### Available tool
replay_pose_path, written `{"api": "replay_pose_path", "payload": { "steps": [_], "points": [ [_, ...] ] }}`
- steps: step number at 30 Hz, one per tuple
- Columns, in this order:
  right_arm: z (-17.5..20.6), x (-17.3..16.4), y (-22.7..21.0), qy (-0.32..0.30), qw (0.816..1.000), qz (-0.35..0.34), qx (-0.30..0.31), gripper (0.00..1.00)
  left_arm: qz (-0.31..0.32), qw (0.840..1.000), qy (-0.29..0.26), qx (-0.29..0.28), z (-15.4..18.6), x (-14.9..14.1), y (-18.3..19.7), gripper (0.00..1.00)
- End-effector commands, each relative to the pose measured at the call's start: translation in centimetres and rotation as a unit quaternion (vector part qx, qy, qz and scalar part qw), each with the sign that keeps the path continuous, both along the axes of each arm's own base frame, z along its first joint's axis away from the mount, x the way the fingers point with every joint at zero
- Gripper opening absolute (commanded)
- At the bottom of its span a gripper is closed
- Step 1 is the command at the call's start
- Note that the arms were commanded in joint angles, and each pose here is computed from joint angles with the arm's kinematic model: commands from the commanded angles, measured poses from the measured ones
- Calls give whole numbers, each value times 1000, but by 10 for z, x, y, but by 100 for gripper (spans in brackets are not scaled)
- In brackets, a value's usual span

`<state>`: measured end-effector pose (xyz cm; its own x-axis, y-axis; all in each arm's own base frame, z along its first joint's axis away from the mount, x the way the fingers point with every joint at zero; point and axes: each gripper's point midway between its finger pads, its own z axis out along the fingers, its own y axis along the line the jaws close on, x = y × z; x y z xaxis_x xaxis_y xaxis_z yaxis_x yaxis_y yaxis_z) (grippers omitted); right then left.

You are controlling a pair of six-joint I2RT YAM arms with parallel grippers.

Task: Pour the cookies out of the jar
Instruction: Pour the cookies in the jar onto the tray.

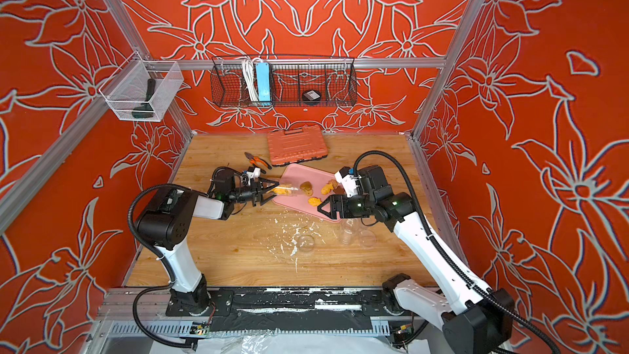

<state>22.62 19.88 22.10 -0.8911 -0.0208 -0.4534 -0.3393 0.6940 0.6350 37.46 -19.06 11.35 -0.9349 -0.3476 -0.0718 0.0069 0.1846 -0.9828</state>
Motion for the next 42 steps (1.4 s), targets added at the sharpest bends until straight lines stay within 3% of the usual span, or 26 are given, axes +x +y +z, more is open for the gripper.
{"api": "replay_pose_path", "payload": {
  "steps": [1,3,7,10,11,13,16,19,23,25,27,29,31,33,35,37,39,42],
  "points": [
    [2,0,2,1,1000,1,12,85,-11,999,-40,-4,21,2,-1,62],
    [3,-1,2,-1,1000,2,12,85,-12,998,-45,-39,31,0,-2,61],
    [3,-1,2,-1,1000,3,12,85,-2,998,-34,49,6,6,3,61],
    [3,-1,2,-3,1000,2,12,85,-17,998,-55,-4,29,2,-2,62],
    [2,0,2,-2,1000,2,13,85,-7,999,-43,1,22,2,-1,61],
    [3,0,3,-1,1000,4,14,85,3,997,-18,71,-5,5,5,61],
    [2,-1,2,-2,1000,3,10,85,-16,998,-50,43,17,5,-2,61],
    [2,-2,2,-3,1000,3,12,85,-3,994,-40,104,0,9,5,61],
    [3,-3,1,-5,1000,5,12,85,-17,999,-46,-3,21,1,-3,62],
    [5,-4,1,-7,1000,5,11,85,-2,999,-24,32,4,4,1,61],
    [5,-5,0,-8,1000,6,8,85,-10,997,-48,65,10,8,1,62],
    [3,-5,-2,-9,1000,4,5,85,-20,997,-63,30,25,5,-2,63],
    [2,-5,-1,-7,1000,4,7,85,-10,999,-45,13,19,2,-1,63],
    [3,-5,0,-5,1000,6,10,85,-4,998,-30,55,3,5,3,62],
    [3,-5,-1,-7,1000,4,9,85,-6,994,-54,99,7,11,5,62],
    [4,-5,-1,-9,1000,2,9,85,-16,993,-76,92,18,11,3,63],
    [4,-5,-1,-7,1000,2,11,85,-15,996,-65,58,20,7,0,63],
    [5,-4,0,-5,1000,4,12,85,-3,992,-43,118,0,11,7,63]
  ]
}}
